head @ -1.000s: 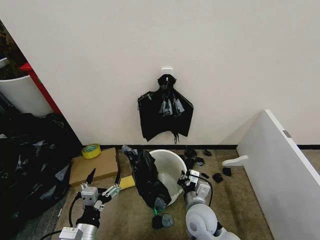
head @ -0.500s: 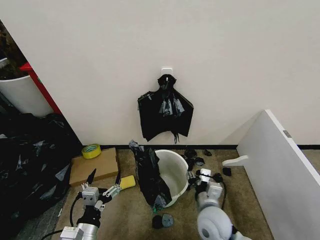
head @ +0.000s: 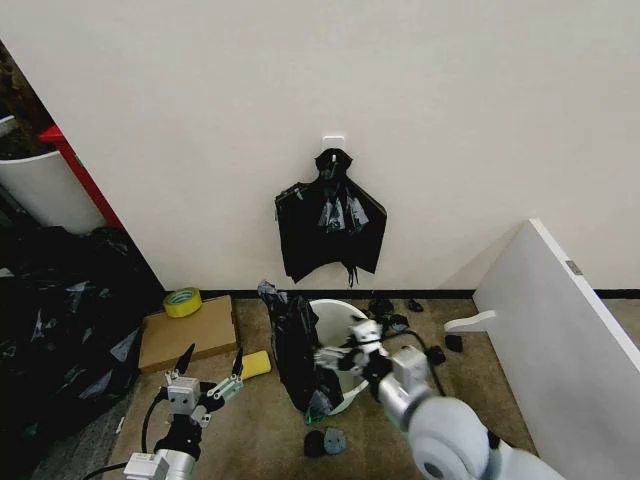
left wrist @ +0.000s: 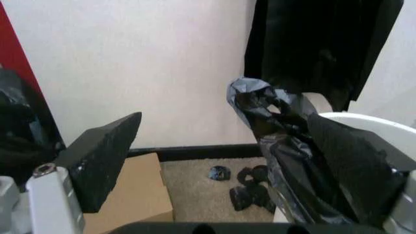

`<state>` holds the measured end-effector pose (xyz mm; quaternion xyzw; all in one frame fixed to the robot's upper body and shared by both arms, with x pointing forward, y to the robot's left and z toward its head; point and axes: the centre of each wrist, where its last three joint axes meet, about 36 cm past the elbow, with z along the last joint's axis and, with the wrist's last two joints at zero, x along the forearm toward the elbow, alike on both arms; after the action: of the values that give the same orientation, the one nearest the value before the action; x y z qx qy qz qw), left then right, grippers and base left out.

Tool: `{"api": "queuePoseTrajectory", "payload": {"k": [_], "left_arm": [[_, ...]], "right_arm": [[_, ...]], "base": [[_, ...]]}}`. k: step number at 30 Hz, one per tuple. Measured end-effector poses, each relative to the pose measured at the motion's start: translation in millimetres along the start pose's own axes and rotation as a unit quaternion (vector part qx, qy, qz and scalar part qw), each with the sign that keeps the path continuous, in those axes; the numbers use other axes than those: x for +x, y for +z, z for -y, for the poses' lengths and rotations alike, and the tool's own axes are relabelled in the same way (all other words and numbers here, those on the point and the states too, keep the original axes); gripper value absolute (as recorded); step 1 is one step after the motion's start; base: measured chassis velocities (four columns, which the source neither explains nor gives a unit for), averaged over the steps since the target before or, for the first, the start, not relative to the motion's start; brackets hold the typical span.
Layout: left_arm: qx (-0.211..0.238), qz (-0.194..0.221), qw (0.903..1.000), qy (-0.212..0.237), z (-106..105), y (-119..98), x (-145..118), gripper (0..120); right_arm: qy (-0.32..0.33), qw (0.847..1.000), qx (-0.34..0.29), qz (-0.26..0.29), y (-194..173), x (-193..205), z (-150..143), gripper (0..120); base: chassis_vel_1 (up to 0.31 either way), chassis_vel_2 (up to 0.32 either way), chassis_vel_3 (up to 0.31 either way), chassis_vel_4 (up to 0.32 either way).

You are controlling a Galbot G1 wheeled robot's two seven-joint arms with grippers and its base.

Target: Place the garbage bag over the trash bin.

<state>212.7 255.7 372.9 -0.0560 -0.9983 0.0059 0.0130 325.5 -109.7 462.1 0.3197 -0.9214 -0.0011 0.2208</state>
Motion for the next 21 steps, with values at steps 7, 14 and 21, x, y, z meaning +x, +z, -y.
{"api": "queuePoseTrajectory", "payload": {"k": [7,14,21], "left_arm": [[-0.004,-0.005,1.0000,0.000,-0.4,5.3,-2.9,100],[-0.024,-0.009,0.9997,0.002,-4.8,9.1,-10.3,100],[-0.043,-0.024,0.9988,0.003,-5.9,10.3,-17.3,100]], "right_arm": [[0.018,0.999,0.025,-0.018,8.7,-38.8,-13.0,90],[0.044,0.996,0.077,-0.025,18.8,-55.5,-11.1,65],[0.059,0.994,0.080,-0.040,20.4,-61.1,-9.4,39]], "base": [[0.000,0.000,0.000,0.000],[0.000,0.000,0.000,0.000],[0.000,0.000,0.000,0.000]]}}
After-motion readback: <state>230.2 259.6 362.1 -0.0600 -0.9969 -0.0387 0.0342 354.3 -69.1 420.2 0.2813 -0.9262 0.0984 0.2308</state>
